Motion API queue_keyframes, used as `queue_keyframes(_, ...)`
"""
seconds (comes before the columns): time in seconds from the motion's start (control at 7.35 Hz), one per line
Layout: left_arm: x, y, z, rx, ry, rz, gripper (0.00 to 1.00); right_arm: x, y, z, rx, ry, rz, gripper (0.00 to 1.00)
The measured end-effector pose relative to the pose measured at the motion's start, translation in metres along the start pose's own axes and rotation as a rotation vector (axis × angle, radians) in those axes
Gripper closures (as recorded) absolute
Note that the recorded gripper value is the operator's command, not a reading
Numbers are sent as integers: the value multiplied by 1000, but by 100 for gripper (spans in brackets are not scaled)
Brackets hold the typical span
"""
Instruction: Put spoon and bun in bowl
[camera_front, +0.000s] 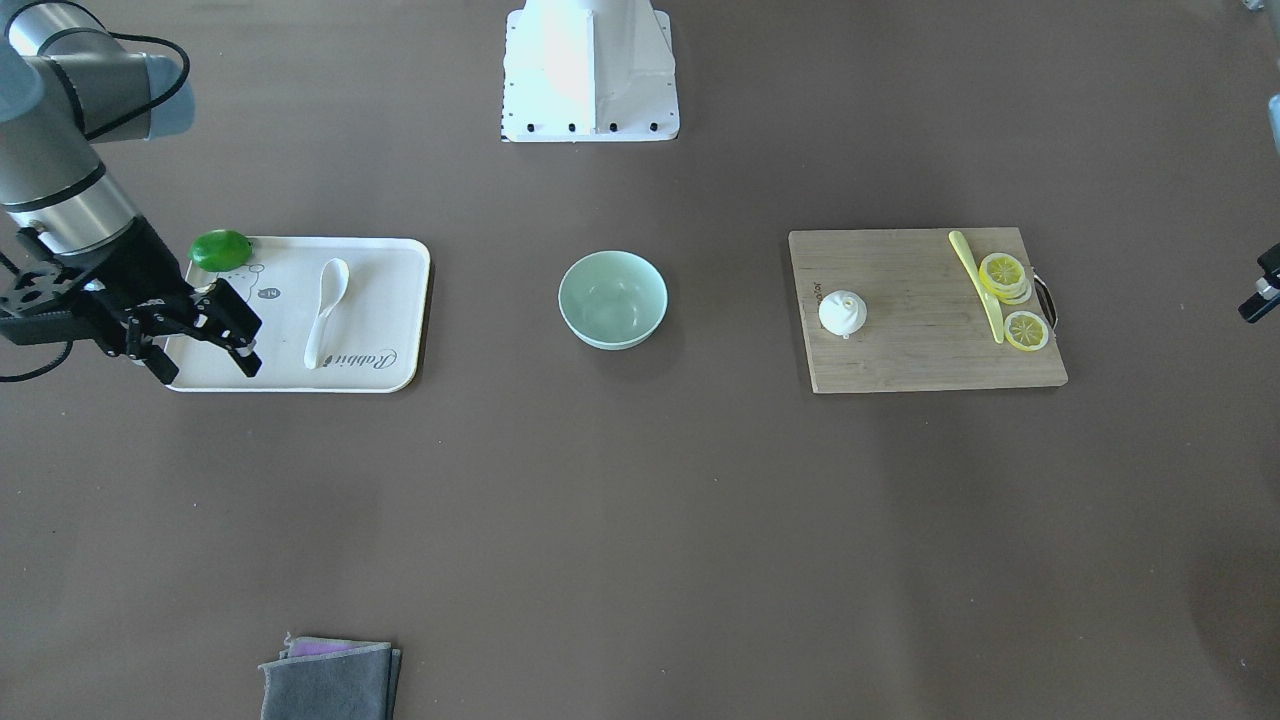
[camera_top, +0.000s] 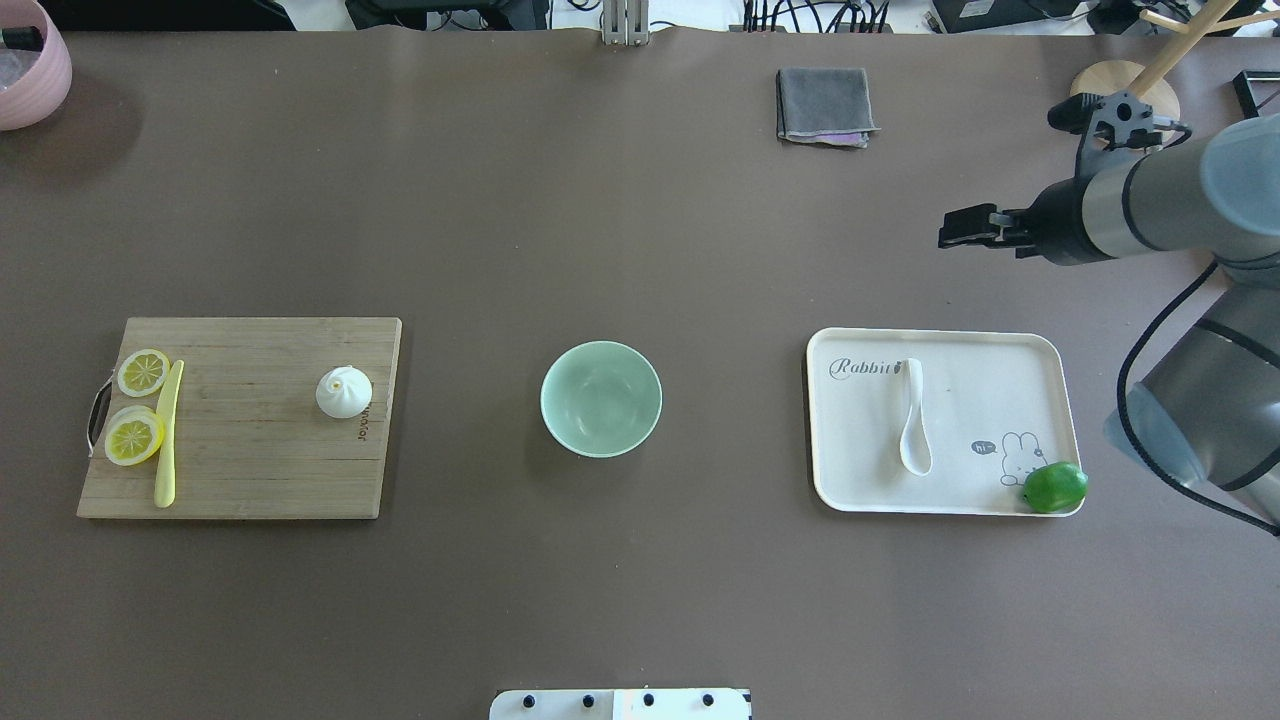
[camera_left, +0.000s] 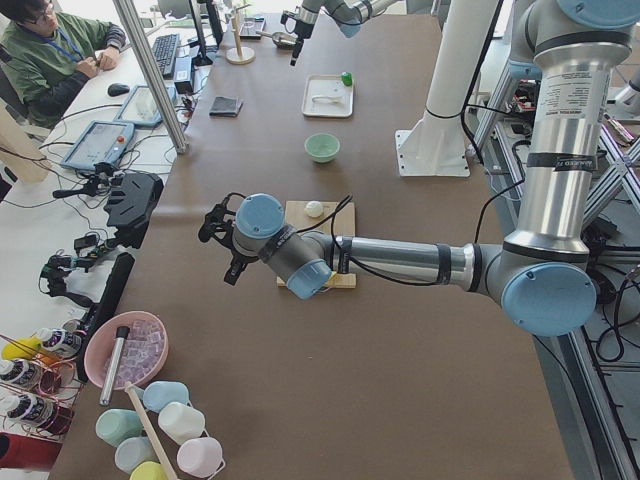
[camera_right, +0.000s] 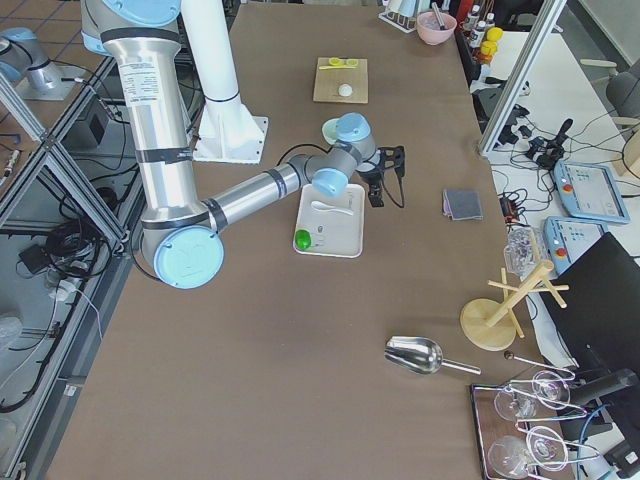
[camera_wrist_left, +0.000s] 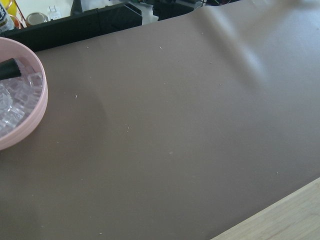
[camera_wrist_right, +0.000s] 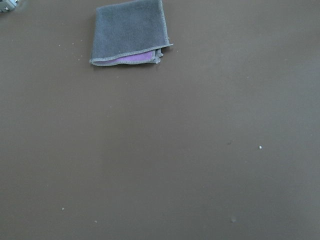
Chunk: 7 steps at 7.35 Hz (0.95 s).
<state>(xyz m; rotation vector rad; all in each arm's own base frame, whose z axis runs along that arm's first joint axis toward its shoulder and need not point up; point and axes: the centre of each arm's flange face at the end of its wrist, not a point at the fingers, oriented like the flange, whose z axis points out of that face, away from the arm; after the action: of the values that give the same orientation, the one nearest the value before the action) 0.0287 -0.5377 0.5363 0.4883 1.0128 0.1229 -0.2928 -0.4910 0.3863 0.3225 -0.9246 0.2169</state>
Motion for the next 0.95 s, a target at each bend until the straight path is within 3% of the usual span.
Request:
queue_keyframes(0.41, 73, 10, 68, 38, 5, -118, 2, -46, 54, 19, -29, 148, -5, 6)
queue_keyframes(0.68, 119, 17, 92, 59, 11, -144, 2, -66, 92, 38, -16, 183, 7, 32)
queue_keyframes(0.95, 133, 20, 99, 66, 13, -147, 2, -75, 122, 54, -6, 205, 16, 41)
